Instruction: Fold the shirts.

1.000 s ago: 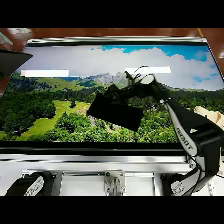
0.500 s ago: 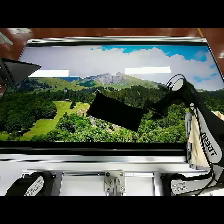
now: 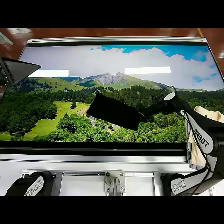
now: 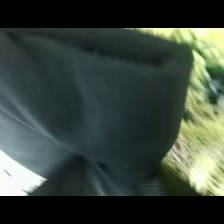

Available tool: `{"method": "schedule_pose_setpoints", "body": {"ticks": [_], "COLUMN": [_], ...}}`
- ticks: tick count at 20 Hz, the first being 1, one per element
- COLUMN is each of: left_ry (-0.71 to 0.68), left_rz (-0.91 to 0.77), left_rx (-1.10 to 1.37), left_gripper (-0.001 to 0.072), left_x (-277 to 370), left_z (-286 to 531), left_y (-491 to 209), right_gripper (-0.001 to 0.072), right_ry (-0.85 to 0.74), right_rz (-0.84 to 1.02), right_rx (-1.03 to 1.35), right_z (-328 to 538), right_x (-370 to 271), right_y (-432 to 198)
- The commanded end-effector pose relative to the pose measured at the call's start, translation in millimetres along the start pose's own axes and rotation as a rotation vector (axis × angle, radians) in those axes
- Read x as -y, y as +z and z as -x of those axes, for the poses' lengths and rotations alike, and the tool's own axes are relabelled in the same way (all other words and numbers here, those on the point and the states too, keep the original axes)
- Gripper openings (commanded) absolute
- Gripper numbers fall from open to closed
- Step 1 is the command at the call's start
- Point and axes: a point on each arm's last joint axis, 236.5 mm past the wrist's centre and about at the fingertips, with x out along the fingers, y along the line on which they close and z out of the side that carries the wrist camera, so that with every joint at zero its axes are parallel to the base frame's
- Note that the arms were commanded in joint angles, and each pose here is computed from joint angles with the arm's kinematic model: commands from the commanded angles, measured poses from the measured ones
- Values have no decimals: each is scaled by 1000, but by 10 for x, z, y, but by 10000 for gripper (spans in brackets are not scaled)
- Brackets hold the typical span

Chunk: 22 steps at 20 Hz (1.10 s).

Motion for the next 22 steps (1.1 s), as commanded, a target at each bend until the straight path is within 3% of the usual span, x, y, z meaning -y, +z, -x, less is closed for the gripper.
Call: {"method": "schedule_pose_setpoints", "body": {"ticks": [1, 5, 8, 11, 15, 22], "left_ry": [6, 7, 11, 18, 16, 17], "left_rz": [16, 11, -14, -14, -14, -14], "left_rx": [18, 18, 33, 54, 50, 51], "left_gripper": [40, 39, 39, 40, 40, 40], "left_x": [-12, -16, -29, -43, -39, -41], "left_z": [2, 1, 0, 2, 3, 2], "left_y": [41, 42, 78, 127, 117, 121], "right_gripper": [57, 57, 57, 57, 57, 57], "right_ry": [220, 358, 304, 185, 139, 22], "right_rz": [59, 273, 267, 190, 60, -103], "right_rx": [48, 188, 426, 641, 820, 1030], "right_z": [42, 1158, 2395, 3338, 4236, 5012], "right_x": [-471, -1125, -1200, -858, -305, 617], "right_y": [136, 365, 596, 639, 598, 521]}}
